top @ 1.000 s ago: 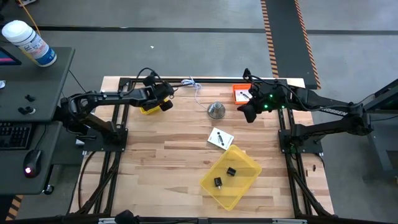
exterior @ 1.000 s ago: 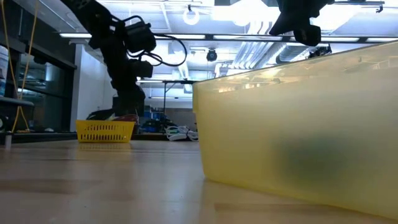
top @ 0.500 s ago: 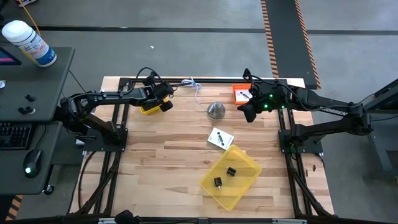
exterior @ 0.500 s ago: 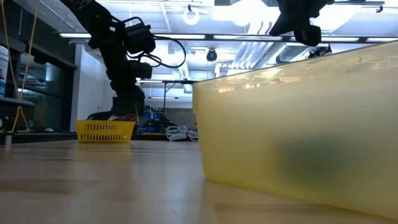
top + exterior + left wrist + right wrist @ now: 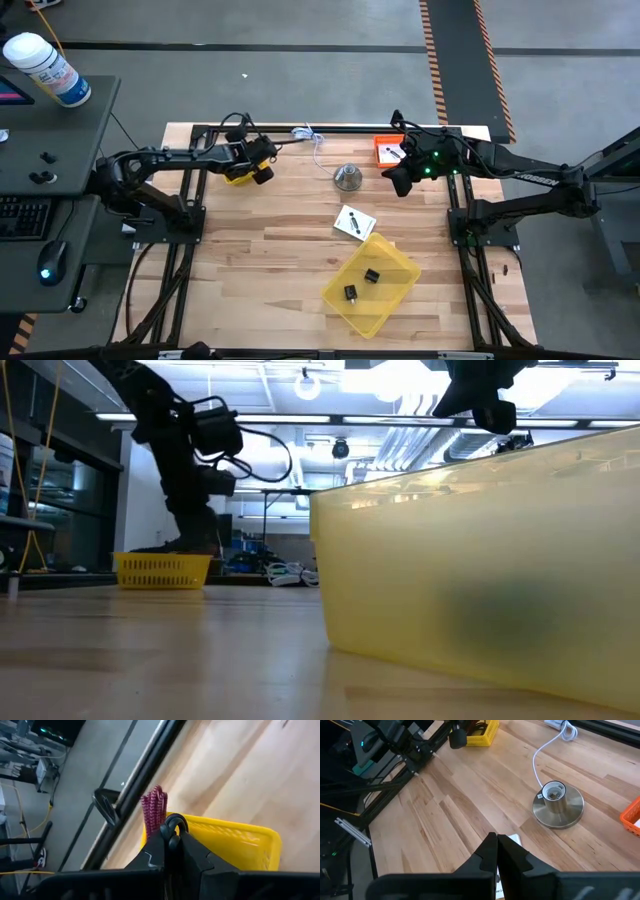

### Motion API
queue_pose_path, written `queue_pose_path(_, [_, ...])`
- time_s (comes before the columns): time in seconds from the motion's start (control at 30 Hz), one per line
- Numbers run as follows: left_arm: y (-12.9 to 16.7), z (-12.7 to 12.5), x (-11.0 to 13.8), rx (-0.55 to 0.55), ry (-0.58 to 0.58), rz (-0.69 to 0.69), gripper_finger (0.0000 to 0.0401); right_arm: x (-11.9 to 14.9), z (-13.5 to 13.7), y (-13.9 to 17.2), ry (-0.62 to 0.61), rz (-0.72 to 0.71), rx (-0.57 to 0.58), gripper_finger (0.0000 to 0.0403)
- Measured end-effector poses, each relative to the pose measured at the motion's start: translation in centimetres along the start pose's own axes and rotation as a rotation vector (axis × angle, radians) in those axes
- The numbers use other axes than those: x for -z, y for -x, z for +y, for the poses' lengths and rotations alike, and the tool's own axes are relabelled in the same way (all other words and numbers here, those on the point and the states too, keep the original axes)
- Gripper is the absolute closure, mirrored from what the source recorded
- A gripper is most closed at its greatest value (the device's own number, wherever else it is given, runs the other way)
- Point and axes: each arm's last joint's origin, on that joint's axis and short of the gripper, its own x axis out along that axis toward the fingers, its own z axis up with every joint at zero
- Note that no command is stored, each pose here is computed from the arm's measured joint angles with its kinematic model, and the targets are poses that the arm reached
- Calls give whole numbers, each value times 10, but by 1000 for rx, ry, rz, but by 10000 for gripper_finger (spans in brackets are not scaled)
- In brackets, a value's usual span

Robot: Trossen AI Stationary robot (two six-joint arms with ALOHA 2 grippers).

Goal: Pick and place items into bin
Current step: Put the black USB cable into the yellow bin

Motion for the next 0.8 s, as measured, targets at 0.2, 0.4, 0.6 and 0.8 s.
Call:
queue_pose_path(0.2, [-3, -4, 7, 23, 27, 13, 373, 0, 0, 0, 0, 0, 0, 403])
queue_pose_path(0.4, [-3, -4, 4, 21, 72, -12, 327, 0, 0, 0, 0, 0, 0, 403])
queue_pose_path(0.6, [-3, -3, 3, 16, 78, -17, 289, 0, 0, 0, -7, 0, -1, 403])
queue_pose_path(0.8, [-3, -3, 2, 13, 86, -26, 259, 0, 0, 0, -8, 0, -1, 403])
